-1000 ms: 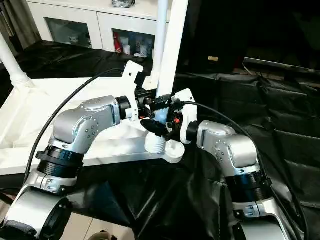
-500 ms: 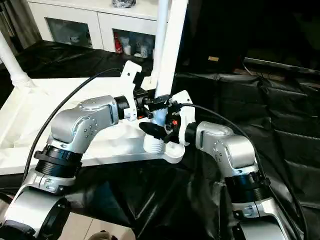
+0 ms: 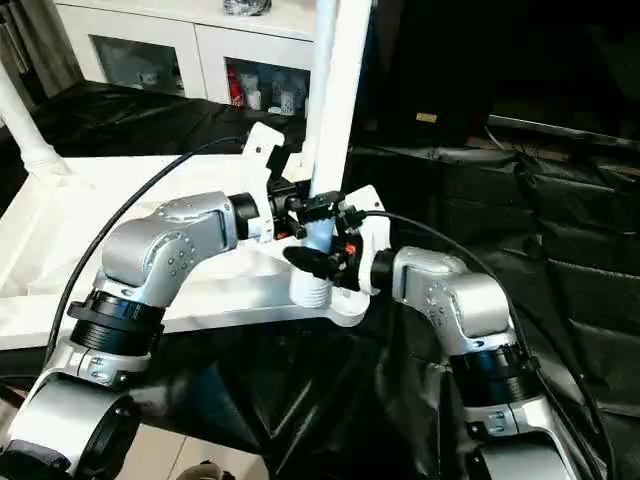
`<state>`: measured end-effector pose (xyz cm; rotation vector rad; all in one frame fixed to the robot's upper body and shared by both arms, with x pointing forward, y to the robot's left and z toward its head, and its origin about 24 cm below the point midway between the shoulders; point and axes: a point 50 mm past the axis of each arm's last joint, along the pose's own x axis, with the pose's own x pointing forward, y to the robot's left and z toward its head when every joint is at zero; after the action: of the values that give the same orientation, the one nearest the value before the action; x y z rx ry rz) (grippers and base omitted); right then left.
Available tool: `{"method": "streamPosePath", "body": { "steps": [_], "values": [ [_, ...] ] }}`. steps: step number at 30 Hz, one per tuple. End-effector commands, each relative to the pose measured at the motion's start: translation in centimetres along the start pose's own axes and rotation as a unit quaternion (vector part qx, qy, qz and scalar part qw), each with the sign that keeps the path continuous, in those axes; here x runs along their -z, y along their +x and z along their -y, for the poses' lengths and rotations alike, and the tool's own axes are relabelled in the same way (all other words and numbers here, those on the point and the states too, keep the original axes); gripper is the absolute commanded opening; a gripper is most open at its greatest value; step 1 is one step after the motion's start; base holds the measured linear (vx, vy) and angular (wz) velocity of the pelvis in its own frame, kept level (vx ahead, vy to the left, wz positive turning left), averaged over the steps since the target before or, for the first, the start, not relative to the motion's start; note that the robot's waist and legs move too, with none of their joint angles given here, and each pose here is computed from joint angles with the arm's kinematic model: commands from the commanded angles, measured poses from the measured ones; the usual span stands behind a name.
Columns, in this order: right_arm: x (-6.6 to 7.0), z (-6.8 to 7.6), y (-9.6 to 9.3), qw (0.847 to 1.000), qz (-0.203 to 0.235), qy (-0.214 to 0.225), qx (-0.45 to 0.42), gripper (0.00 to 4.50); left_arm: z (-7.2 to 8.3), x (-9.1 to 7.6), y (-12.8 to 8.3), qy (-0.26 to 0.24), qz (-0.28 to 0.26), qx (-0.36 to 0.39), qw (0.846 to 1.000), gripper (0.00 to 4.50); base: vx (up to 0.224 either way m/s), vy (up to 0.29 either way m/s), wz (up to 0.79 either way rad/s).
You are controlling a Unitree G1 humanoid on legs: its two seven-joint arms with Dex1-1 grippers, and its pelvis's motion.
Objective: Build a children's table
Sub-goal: Insert table leg to table base
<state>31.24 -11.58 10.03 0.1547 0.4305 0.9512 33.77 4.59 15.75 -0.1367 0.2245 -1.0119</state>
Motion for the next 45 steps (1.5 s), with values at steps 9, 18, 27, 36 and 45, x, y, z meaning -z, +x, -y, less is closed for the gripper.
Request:
{"method": "streamPosePath", "body": {
  "steps": [9, 18, 27, 36, 45],
  "values": [
    [0.4, 0.1, 0.2, 1.0, -0.012, -0.018, 0.005, 1.9, 1.0, -0.7, -0.1, 0.018, 0.01, 0.024, 0.999, 1.88, 0.0, 0.0, 0.0],
    [0.7, 0.0, 0.2, 1.0, -0.015, -0.018, -0.001, 1.89, 1.5, -0.8, 0.1, 0.022, 0.014, 0.038, 0.999, 1.88, 0.0, 0.0, 0.0],
    [0.6, 0.0, 0.3, 1.0, -0.009, -0.015, -0.001, 1.89, 1.3, -1.1, 0.1, 0.019, 0.024, 0.031, 0.999, 2.58, 0.0, 0.0, 0.0],
    [0.2, -0.1, 0.3, 1.0, 0.007, -0.007, -0.002, 1.88, 0.1, -3.5, -0.5, -0.05, 0.142, 0.006, 0.989, 3.36, 0.0, 0.0, 0.0],
    [0.1, 0.1, 0.4, 0.999, 0.03, 0.005, 0.01, 1.88, 0.7, -7.9, -2.1, -0.065, 0.334, 0.023, 0.94, 3.42, 0.0, 0.0, 0.0]
  ]
}}
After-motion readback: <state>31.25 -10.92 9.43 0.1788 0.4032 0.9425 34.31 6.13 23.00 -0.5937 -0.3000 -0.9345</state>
